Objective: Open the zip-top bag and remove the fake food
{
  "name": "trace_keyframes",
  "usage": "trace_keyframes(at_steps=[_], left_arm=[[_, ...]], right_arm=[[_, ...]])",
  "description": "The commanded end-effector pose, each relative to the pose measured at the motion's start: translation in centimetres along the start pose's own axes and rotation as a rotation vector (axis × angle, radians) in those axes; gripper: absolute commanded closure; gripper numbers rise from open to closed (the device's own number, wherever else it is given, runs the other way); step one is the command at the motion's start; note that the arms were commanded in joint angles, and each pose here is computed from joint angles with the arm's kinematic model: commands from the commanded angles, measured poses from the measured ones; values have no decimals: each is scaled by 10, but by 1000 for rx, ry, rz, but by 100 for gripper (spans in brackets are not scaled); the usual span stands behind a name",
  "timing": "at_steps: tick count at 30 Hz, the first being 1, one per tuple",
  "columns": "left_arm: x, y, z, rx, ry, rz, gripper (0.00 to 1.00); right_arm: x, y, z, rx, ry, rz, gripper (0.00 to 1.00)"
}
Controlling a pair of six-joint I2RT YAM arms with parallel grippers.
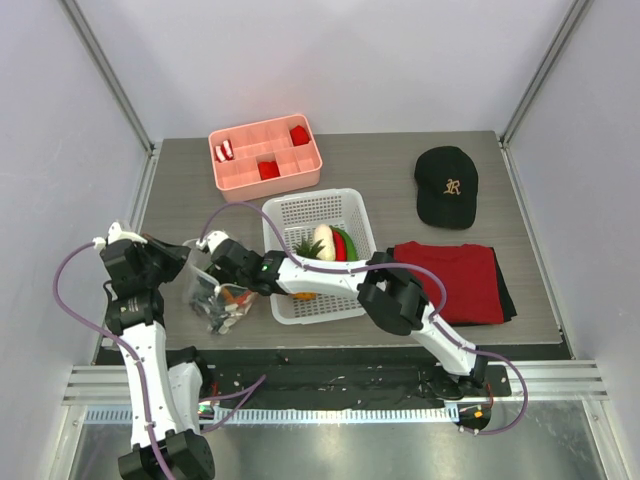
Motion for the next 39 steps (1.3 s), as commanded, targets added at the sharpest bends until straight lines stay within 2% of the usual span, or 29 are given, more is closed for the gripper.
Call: trace_keyframes(at_steps=[1, 2, 3, 5, 6, 11, 13, 14, 18, 21, 27, 33, 37, 39], left_arm=[[-1, 8, 1, -53, -6, 54, 100], [-1, 8, 1, -56, -7, 53, 100], [-2, 8, 1, -53, -12, 52, 100], [-3, 9, 0, -55, -16, 51, 100], [-3, 8, 0, -51, -22, 52, 100], [-8, 6, -3, -42, -60, 61, 100], [-9, 6, -4, -42, -67, 66, 100], [-8, 6, -5, -43, -64, 68, 100], [-11, 7, -9, -46, -68, 70, 100], [-13, 7, -12, -46, -77, 70, 100], [-22, 7, -19, -43, -120, 66, 100], [-26, 5, -23, -34, -147, 58, 100], [-28, 5, -28, -42, -151, 55, 100], [-31, 7, -32, -49, -160, 55, 100]], right_arm=[[9, 4, -3, -11, 34, 20, 8], [8, 5, -3, -15, 32, 20, 11], [8, 4, -2, -11, 28, 17, 20], [10, 10, -6, -24, 37, 20, 31], [11, 12, -8, -28, 41, 19, 43], [15, 42, -38, -107, 45, 23, 77], [15, 52, -50, -139, 45, 23, 83], [15, 58, -56, -156, 47, 25, 89], [23, 95, -101, -305, 87, 50, 96], [25, 108, -121, -383, 121, 78, 99], [23, 128, -164, -524, 157, 122, 99], [21, 143, -173, -610, 264, 184, 99], [15, 146, -168, -651, 387, 270, 99], [8, 149, -163, -676, 394, 292, 99]])
Point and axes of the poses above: each gripper's point midway between its finger pads, its own z axis out along the fingers, its own x axis along the line the jaws close on, y = z × x, the point moved 6 cm from there along -z, back along the fingers, and after that the axes turned 3 degrees about z, right-handed, at the moved point
